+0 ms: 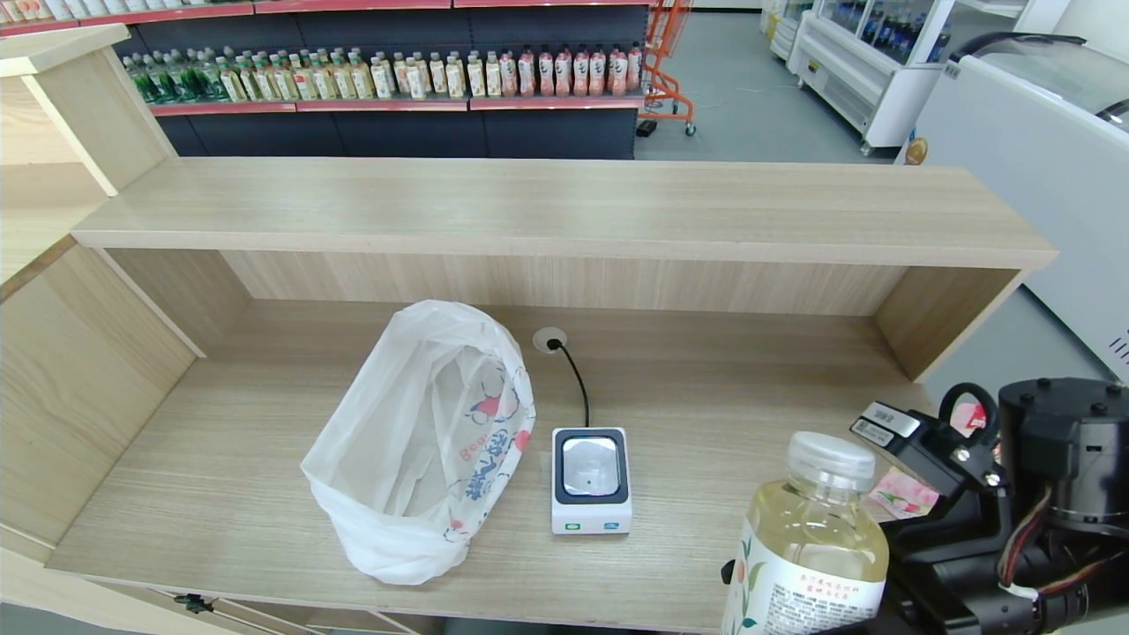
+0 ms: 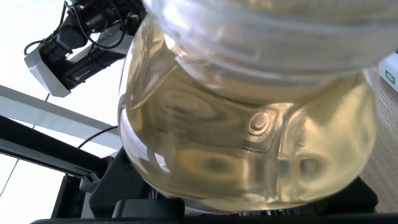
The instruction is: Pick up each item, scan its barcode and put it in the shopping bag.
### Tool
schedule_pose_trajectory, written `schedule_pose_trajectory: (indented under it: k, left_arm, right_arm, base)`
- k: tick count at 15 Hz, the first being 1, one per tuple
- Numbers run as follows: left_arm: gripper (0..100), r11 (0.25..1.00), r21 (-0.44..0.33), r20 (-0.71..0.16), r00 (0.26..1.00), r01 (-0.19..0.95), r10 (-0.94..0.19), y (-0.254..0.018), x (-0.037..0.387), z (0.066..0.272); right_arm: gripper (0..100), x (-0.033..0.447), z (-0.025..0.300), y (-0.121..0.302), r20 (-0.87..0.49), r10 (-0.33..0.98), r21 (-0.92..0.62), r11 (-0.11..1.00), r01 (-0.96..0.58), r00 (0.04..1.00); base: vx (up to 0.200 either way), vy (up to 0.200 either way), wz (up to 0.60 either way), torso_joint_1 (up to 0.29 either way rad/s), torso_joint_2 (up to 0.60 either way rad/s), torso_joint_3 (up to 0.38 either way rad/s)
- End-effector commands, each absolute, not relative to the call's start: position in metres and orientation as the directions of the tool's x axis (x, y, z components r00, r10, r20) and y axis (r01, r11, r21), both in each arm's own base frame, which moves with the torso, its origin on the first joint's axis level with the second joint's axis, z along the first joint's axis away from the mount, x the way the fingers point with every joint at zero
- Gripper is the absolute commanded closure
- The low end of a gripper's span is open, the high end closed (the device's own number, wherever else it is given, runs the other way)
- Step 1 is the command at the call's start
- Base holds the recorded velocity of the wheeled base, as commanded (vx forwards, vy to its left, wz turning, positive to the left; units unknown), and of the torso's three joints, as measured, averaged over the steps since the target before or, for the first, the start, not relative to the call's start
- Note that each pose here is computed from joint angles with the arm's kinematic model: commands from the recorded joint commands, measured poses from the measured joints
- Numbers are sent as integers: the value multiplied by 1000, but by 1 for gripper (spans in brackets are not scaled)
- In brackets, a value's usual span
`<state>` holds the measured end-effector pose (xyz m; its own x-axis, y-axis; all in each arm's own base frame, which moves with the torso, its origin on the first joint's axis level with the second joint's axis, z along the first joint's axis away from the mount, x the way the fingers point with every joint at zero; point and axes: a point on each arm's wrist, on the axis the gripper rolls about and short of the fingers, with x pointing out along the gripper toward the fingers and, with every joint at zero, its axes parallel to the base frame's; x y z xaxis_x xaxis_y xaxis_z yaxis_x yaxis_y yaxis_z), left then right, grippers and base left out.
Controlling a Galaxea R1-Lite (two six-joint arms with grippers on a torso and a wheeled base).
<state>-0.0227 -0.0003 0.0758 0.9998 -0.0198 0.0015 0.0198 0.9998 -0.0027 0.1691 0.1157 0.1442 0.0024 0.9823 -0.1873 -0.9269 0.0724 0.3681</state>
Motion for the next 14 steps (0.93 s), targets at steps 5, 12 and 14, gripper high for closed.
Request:
schedule_pose_trajectory:
  k: [5, 12, 14]
  left_arm:
    - [0, 1000, -3, 2, 1000, 20, -20, 0, -23, 76]
    - [0, 1000, -3, 2, 1000, 20, -20, 0, -23, 76]
    - [0, 1000, -3, 2, 1000, 20, -20, 0, -23, 76]
  right_arm:
    - [100, 167, 147, 115, -181, 983, 357, 70, -932, 5]
    - [100, 165, 147, 113, -182, 983, 345, 74, -936, 11]
    - [100, 166, 147, 112, -186, 982, 325, 89, -941, 29]
  base:
    - [0, 0, 0, 0, 0, 0]
    - [0, 0, 0, 0, 0, 0]
    - [0, 0, 0, 0, 0, 0]
